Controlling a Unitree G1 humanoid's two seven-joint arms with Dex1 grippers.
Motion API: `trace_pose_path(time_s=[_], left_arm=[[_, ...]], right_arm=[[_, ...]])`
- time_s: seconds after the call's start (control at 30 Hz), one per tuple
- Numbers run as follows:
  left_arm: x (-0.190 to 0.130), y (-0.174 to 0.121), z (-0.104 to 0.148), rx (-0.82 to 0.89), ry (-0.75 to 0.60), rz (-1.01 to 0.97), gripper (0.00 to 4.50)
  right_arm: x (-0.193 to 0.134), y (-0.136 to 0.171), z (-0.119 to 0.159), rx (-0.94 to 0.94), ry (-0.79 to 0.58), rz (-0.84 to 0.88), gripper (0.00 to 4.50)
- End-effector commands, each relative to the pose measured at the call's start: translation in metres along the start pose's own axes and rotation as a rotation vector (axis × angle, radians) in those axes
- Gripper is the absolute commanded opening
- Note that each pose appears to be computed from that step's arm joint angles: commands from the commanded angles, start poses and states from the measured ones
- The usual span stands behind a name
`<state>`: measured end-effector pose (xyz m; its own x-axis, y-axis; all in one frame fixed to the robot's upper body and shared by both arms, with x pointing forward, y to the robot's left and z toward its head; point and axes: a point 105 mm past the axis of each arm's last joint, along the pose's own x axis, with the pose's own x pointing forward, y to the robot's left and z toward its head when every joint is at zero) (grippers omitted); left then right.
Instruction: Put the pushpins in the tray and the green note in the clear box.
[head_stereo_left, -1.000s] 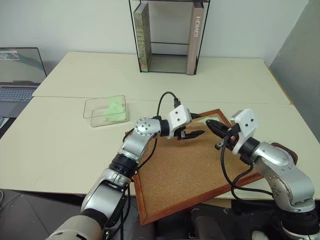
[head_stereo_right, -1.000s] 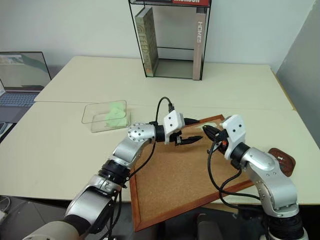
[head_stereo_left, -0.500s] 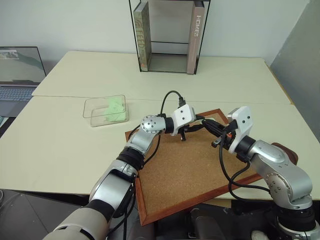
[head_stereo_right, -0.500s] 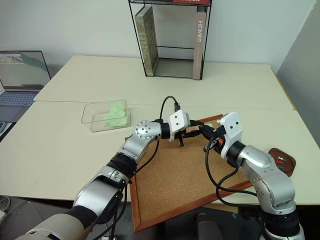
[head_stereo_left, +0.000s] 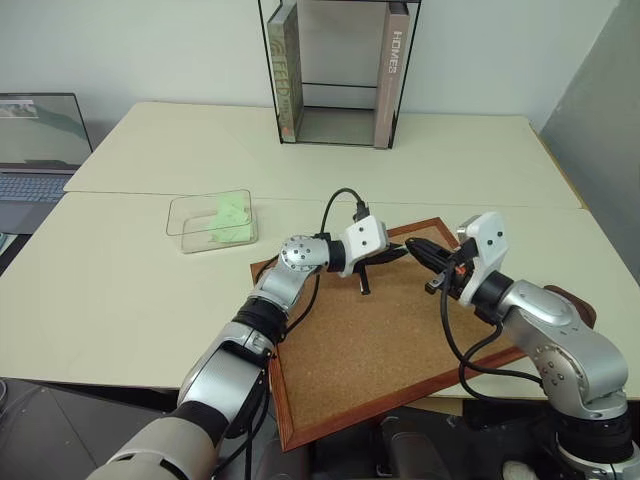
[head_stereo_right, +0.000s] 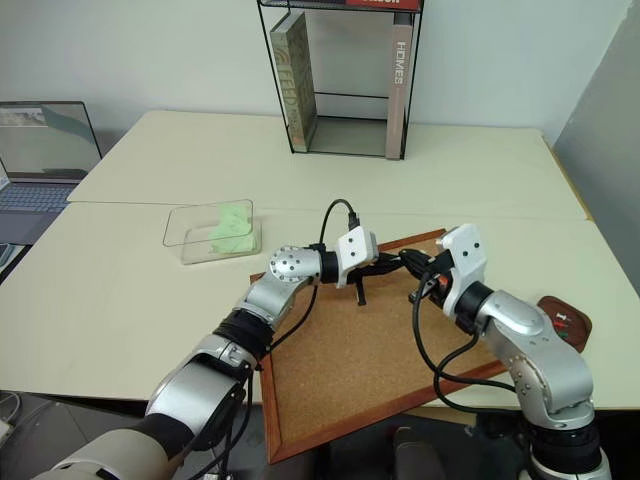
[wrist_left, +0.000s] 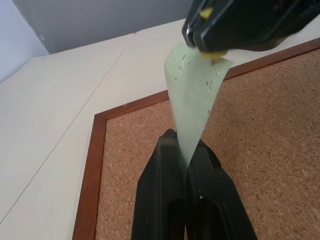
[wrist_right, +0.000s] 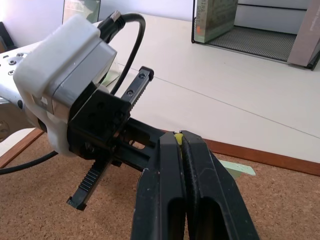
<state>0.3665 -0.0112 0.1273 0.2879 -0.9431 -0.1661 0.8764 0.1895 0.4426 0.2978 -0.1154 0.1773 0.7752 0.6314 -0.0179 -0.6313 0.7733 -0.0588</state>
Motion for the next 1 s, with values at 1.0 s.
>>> trace_pose_path(time_s=[1.0], left_arm=[[-0.005, -0.04, 0.033, 0.081, -0.095, -0.04, 0.01]], right_arm=[[-0.166, -0.142, -0.068, -0.107, 0.369, -0.699, 0.0]])
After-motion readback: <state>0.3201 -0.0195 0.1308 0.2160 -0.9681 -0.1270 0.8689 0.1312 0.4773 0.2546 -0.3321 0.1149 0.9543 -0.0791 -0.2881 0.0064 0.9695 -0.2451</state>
